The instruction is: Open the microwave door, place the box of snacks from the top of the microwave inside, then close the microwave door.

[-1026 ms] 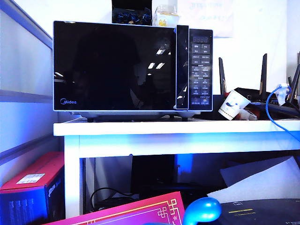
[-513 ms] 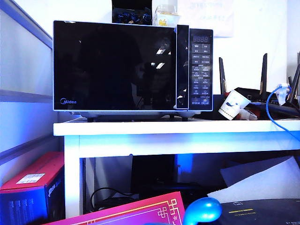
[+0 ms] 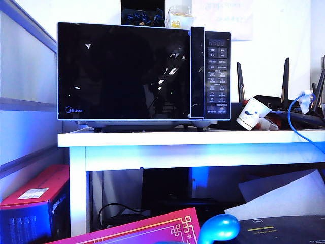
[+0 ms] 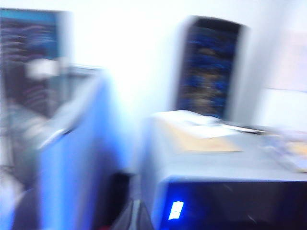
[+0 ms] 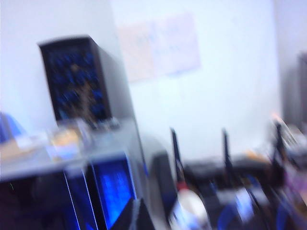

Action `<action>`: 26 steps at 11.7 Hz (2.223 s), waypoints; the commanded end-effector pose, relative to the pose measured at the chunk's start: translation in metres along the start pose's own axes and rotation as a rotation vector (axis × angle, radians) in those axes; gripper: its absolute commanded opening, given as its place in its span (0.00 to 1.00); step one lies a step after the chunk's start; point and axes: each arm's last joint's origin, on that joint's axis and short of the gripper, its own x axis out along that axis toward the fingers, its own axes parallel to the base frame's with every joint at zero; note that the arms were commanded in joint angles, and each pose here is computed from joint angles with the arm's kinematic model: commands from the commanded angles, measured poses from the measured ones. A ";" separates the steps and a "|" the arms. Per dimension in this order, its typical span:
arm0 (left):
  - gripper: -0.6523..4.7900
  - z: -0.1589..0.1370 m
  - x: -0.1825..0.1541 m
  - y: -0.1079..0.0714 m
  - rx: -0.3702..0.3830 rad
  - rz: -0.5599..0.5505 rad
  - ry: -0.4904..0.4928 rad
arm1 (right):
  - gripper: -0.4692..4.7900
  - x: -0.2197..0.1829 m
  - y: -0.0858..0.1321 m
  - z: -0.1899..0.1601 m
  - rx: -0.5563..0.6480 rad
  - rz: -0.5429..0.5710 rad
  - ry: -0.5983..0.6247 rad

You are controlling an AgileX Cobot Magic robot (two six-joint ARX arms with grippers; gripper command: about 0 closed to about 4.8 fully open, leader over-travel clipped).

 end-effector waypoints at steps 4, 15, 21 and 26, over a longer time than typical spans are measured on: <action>0.11 0.056 0.057 -0.019 0.007 -0.470 0.108 | 0.08 0.087 0.015 0.029 0.017 0.326 -0.004; 0.11 0.038 0.104 -0.021 0.013 -0.427 0.102 | 0.11 0.239 0.089 -0.210 -0.078 0.276 0.330; 0.11 0.035 0.110 -0.022 0.012 -0.461 0.102 | 0.79 0.255 0.089 -0.243 -0.062 0.233 0.192; 0.11 0.035 0.110 -0.022 0.012 -0.461 0.102 | 0.79 0.286 0.098 -0.248 -0.056 0.230 0.162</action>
